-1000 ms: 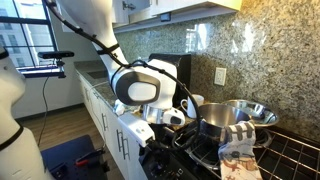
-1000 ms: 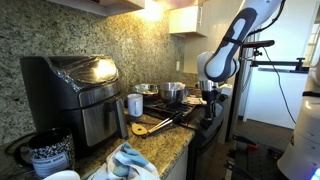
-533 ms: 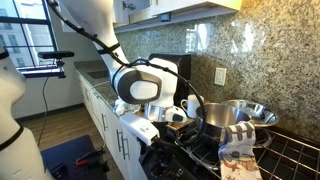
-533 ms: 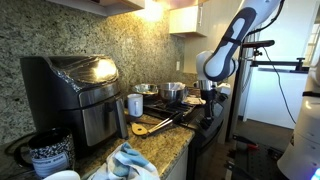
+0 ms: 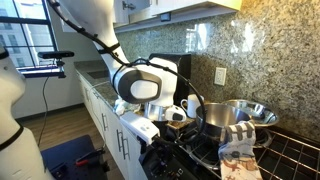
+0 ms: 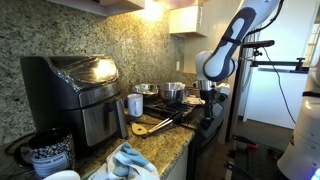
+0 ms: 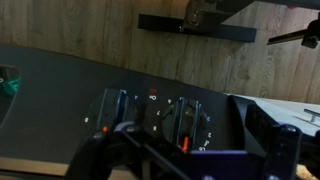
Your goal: Turn the left switch to the left
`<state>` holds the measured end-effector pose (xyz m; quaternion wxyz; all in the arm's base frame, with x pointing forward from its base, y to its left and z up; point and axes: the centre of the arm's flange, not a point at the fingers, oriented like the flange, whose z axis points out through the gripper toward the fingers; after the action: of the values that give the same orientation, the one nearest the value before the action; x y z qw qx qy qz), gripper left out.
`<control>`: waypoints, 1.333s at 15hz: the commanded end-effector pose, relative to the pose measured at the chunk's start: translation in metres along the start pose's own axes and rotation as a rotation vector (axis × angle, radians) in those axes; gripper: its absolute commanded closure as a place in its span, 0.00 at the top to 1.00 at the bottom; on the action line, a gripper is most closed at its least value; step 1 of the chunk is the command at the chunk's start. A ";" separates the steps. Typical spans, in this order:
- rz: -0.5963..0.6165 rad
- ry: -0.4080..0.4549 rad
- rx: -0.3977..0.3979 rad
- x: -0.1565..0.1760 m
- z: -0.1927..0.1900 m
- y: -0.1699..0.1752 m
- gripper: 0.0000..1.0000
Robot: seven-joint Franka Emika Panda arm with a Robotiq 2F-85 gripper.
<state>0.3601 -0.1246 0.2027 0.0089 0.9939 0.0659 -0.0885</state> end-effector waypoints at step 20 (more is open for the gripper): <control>-0.018 0.019 -0.001 0.019 0.002 -0.004 0.66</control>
<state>0.3743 -0.1197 0.1973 0.0108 0.9930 0.0753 -0.0902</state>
